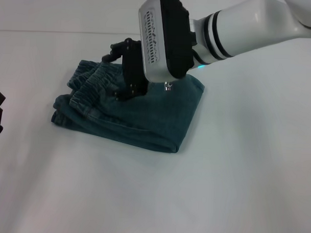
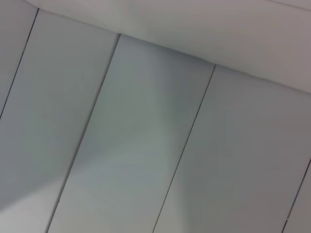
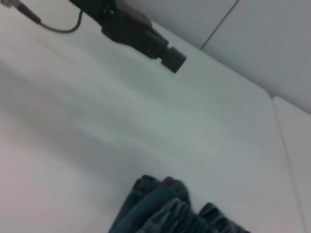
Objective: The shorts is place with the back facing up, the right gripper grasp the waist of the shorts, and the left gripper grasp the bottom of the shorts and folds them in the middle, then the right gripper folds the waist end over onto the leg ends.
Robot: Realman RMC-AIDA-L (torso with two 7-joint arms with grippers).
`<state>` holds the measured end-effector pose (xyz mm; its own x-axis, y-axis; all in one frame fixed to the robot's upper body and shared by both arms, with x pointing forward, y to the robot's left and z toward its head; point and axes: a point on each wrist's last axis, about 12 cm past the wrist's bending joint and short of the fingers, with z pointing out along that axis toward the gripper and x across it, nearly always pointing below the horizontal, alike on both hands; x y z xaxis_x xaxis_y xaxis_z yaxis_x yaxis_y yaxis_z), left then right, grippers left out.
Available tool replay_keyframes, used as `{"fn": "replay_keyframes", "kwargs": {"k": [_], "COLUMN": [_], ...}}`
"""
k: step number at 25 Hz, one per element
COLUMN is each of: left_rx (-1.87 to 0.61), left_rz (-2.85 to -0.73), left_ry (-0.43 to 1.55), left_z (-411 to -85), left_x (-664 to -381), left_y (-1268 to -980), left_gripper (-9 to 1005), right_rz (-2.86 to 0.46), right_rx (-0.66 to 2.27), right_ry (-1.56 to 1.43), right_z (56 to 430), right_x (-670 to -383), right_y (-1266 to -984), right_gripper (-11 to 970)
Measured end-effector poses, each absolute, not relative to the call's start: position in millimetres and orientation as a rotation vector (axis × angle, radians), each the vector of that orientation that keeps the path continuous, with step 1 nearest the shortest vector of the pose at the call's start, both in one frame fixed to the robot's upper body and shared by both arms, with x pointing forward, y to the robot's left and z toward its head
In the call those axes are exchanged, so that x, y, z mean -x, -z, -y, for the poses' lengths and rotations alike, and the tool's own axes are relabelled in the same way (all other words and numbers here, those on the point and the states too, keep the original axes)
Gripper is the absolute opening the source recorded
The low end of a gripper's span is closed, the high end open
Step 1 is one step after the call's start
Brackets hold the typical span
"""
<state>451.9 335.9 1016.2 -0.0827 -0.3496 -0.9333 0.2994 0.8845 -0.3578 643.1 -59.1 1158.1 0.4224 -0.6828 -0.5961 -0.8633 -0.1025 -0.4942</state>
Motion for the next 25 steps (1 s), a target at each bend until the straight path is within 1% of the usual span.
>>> {"fn": "replay_keyframes", "kwargs": {"k": [3, 6, 9, 12, 14, 16, 19, 25], "left_rx": [0.014, -0.029, -0.099, -0.170, -0.237, -0.301, -0.378, -0.506], "left_rz": [-1.556, -1.547, -1.546, -1.558, -1.583, -1.617, -1.680, -1.766], "left_ry": [0.521, 0.514, 0.525, 0.556, 0.597, 0.644, 0.713, 0.813], "left_z": [-335.7, -334.4, -334.4, -331.3, -327.4, -323.8, -324.6, -332.5], "left_x": [-451.8, -451.2, -450.9, -452.5, -455.4, -459.2, -465.4, -470.8], "left_y": [-1017.0, -1018.6, -1021.9, -1023.9, -1025.0, -1026.0, -1029.8, -1040.5], "left_gripper": [67, 71, 75, 79, 81, 285, 334, 432], "right_rz": [-1.362, -1.422, -1.502, -1.591, -1.633, -1.656, -1.675, -1.618], "right_rx": [1.750, 1.590, 1.420, 1.232, 1.136, 1.086, 1.038, 1.037], "right_ry": [-0.294, -0.339, -0.432, -0.554, -0.637, -0.676, -0.714, -0.748], "right_z": [70.7, 95.6, 128.8, 164.9, 186.3, 200.7, 215.5, 232.2], "right_x": [-643.6, -640.6, -630.6, -614.9, -599.1, -584.4, -561.7, -527.2], "right_y": [-1164.3, -1174.3, -1174.6, -1159.7, -1144.6, -1131.1, -1111.9, -1082.0], "right_gripper": [688, 834, 882, 930, 929, 928, 926, 924]}}
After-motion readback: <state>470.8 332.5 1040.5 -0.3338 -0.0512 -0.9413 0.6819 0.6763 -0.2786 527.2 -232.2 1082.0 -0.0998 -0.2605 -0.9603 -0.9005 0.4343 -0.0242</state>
